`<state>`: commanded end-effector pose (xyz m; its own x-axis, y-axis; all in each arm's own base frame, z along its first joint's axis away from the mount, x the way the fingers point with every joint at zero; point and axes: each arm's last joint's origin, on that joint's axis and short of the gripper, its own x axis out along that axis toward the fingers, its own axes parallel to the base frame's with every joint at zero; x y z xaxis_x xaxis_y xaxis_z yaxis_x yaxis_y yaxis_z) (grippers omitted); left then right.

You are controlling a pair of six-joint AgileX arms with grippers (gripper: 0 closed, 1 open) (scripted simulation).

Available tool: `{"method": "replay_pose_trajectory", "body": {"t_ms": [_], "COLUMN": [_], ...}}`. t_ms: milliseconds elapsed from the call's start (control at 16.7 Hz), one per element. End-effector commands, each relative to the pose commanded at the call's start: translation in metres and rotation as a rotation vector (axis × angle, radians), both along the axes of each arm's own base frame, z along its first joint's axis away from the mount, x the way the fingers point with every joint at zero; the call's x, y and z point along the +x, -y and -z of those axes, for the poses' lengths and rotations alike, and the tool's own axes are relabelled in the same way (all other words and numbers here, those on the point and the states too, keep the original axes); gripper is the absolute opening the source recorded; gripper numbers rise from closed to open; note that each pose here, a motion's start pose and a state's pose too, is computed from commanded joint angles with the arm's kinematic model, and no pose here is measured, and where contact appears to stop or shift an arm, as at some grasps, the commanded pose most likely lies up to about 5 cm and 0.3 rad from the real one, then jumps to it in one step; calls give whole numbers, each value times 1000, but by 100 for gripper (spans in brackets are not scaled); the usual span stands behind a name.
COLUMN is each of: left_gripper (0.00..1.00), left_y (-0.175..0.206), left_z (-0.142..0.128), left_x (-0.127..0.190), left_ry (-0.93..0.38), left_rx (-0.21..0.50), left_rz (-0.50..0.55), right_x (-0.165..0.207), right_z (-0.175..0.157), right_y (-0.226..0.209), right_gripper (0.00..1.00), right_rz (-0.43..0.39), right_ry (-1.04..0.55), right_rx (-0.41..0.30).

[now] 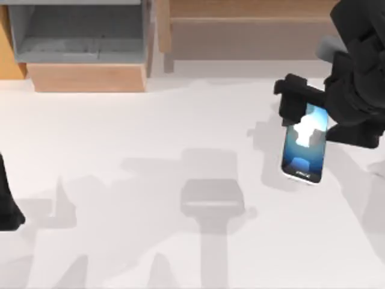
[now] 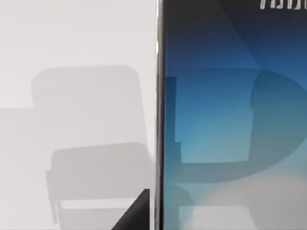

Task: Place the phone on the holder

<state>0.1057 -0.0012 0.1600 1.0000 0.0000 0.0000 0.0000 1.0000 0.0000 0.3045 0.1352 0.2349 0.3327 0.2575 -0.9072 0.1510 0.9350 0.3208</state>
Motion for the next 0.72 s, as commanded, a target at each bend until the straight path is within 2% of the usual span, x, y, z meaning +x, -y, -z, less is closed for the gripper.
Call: {"method": "replay_pose_trajectory", "body": {"t_ms": [180, 360, 540, 720], "left_gripper": [100, 100, 100, 100], "left_y": [0, 0, 0, 0], "left_z": [0, 0, 0, 0], "left_x": [0, 0, 0, 0], "left_ry": [0, 0, 0, 0], "left_rx": [0, 0, 0, 0], "left_rz": [0, 0, 0, 0], "right_x": [3, 1, -9, -25], "right_z": [-28, -47, -56, -57], "right_y": [45, 93, 140, 184], "right_gripper": [0, 0, 0, 0], "right_rz": [23, 28, 12, -22], "right_ry": [125, 254, 382, 506], "right_rx": [74, 110, 105, 62]}}
